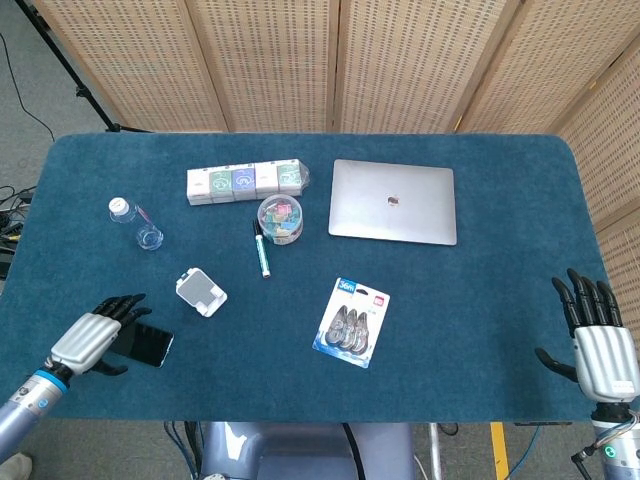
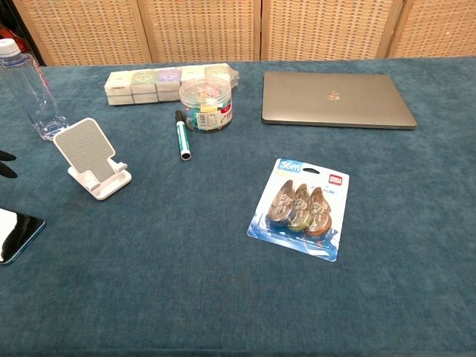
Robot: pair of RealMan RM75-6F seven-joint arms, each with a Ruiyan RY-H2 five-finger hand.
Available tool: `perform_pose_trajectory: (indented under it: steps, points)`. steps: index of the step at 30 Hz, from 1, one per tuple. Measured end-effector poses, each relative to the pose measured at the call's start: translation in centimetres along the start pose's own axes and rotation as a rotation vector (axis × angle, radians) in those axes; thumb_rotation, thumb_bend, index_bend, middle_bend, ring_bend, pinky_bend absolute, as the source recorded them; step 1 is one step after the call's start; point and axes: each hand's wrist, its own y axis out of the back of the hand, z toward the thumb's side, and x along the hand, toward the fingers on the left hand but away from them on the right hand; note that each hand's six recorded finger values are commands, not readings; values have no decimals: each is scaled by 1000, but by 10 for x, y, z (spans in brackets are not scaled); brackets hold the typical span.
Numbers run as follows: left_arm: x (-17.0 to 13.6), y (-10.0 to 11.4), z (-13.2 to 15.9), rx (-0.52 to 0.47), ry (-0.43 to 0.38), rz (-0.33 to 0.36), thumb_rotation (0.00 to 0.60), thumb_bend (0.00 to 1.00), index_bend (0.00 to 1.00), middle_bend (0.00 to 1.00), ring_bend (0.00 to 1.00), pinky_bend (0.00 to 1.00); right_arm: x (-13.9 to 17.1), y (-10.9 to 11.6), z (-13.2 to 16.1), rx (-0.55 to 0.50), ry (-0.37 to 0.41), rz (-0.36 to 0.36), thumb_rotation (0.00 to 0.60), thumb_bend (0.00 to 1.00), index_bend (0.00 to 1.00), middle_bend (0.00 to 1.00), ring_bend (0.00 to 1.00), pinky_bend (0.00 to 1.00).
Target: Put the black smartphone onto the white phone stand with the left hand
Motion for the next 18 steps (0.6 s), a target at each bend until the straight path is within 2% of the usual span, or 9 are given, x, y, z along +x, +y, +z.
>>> perform_pose_trajectory:
  steps: [6, 18]
  points:
    - [6, -7, -5, 35, -19, -21, 600, 0, 217, 95, 16, 110, 0, 0, -1, -1, -7, 2, 600, 0, 0, 0, 0, 0]
    - [19, -23, -14, 37, -20, -46, 600, 0, 217, 95, 16, 138, 0, -4, -2, 5, -16, 19, 600, 0, 0, 0, 0, 0]
